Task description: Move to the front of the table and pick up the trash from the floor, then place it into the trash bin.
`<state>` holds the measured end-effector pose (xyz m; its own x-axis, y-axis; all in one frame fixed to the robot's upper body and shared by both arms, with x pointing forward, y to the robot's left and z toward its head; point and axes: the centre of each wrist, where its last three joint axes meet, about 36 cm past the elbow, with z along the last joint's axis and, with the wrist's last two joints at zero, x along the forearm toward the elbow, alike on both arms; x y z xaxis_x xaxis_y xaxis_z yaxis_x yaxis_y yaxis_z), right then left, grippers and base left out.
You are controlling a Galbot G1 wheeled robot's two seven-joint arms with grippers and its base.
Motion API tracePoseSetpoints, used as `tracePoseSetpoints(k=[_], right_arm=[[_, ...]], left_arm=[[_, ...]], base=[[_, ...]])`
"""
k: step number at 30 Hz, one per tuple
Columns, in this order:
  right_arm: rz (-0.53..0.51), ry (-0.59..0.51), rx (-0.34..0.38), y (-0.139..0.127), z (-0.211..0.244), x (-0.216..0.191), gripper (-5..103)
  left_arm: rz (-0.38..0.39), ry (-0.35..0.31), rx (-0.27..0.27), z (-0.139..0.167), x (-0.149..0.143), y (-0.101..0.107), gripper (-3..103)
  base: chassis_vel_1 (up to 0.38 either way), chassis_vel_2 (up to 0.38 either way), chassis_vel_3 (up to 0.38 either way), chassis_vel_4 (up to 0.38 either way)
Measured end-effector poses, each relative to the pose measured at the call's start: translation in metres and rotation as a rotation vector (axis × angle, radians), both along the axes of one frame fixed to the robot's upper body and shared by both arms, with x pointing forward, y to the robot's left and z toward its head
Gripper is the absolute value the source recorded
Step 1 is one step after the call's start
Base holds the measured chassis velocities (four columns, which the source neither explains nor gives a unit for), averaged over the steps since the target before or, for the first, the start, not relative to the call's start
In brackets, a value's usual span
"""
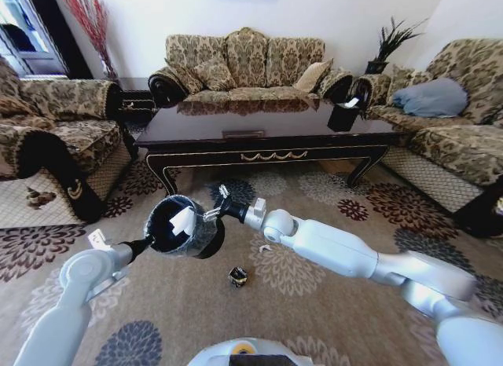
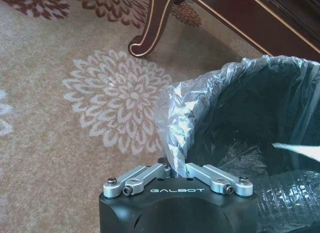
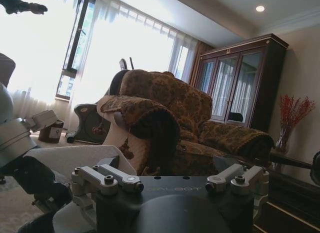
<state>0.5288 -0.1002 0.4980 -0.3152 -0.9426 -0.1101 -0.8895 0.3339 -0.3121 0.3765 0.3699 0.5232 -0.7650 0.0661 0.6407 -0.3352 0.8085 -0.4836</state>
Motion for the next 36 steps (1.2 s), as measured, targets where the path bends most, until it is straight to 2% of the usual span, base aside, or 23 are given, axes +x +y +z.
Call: tracePoseSetpoints(k=[3,9,13,20,26,29,36], right_arm=[[0.037,-0.091,-0.098,-0.001,-0.013,0.006,100],[0.059,-0.115,-0.157,-0.003,-0.032,0.01,100],[0.087,-0.181,-0.193,0.0,-0.03,0.021,100],[0.117,-0.266,-0.2,0.004,-0.009,0.035,100],[0.145,-0.361,-0.203,-0.003,0.008,0.044,100],[0.194,-0.469,-0.216,-0.008,0.023,0.054,100],[0.276,-0.551,-0.237,-0.013,0.044,0.062,100]], left_arm=[[-0.006,-0.016,-0.007,0.004,0.0,-0.003,0],[-0.005,-0.022,-0.005,0.006,-0.002,-0.004,0],[-0.004,-0.023,-0.008,0.006,-0.002,-0.004,2],[-0.005,-0.026,-0.009,0.007,-0.002,-0.004,2],[-0.003,-0.027,-0.002,0.009,-0.003,-0.001,1],[-0.003,-0.023,-0.001,0.008,-0.004,0.0,0],[-0.002,-0.016,0.002,0.006,-0.006,-0.001,0]], base=[[0.0,0.0,0.0,0.0],[0.0,0.0,0.0,0.0],[0.0,0.0,0.0,0.0],[0.0,0.0,0.0,0.0],[0.0,0.0,0.0,0.0],[0.0,0.0,0.0,0.0],[0.0,0.0,0.0,0.0]])
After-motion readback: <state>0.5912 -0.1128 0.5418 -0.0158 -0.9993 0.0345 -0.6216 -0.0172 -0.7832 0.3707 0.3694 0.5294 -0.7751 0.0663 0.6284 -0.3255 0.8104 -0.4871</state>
